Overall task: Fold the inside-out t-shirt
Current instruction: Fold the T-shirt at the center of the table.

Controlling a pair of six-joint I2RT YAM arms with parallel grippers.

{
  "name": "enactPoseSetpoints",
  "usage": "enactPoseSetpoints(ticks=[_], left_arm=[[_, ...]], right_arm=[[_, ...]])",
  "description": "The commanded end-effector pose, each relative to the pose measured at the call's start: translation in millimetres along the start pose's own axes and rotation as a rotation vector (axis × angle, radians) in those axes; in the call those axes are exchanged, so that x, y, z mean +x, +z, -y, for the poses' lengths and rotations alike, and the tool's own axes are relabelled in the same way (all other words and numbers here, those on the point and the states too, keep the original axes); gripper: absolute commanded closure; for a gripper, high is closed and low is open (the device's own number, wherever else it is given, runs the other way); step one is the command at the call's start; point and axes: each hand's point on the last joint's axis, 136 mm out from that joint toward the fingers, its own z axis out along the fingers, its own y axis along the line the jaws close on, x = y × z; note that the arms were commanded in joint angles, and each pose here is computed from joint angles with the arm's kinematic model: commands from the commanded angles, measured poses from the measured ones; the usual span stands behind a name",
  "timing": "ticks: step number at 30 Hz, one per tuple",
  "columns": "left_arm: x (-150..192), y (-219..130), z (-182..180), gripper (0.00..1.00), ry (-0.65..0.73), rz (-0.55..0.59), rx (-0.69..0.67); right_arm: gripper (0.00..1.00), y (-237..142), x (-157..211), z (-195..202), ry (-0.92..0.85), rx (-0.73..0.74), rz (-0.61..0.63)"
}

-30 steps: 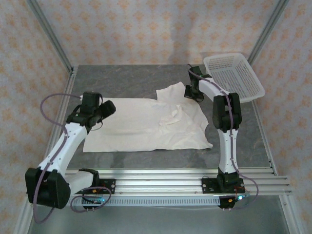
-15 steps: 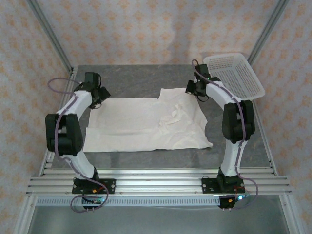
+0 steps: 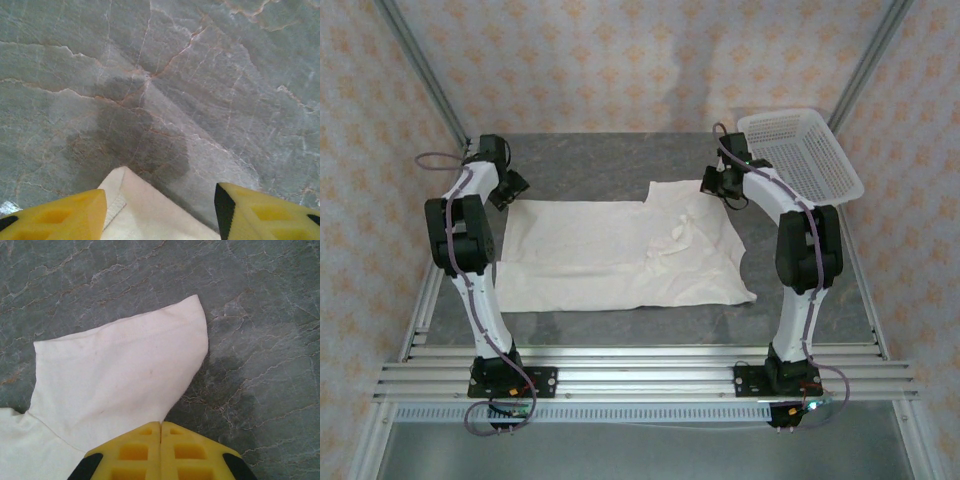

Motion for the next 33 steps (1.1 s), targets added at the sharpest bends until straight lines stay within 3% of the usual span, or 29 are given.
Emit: enactPoseSetpoints(ticks=[1, 5, 10, 19, 26, 33], left_arm=[[-2.4, -6.9, -4.3, 0.42, 0.004, -0.033, -0.007], [-1.2, 0.1, -2.7, 0.54, -0.044, -0.048, 0.043], [-10.4, 1.8, -3.0, 1.0, -0.089, -0.051, 0.05], [-28.6, 3.0, -26.7, 1.0, -0.175, -0.044, 0.027], [-27.4, -1.4, -15.9, 1.0, -0.186, -0.049, 0.091], [-30.9, -46.3, -12.2, 1.0, -0.202, 0.031, 0.139]], right_arm=[[1.0, 1.7, -2.3, 3.9, -0.006, 0.006, 0.007], [1.0, 3.2, -3.1, 5.6, 0.0, 0.016, 0.009], [1.0, 1.9, -7.0, 10.3, 0.009, 0.049, 0.02], [1.0, 15.2, -8.3, 61.1, 0.127, 0.172, 0.004], [1.0, 14.7, -10.9, 50.7, 0.129, 0.119, 0.002], [1.0, -17.3, -28.0, 37.2, 0.142, 0.074, 0.07]])
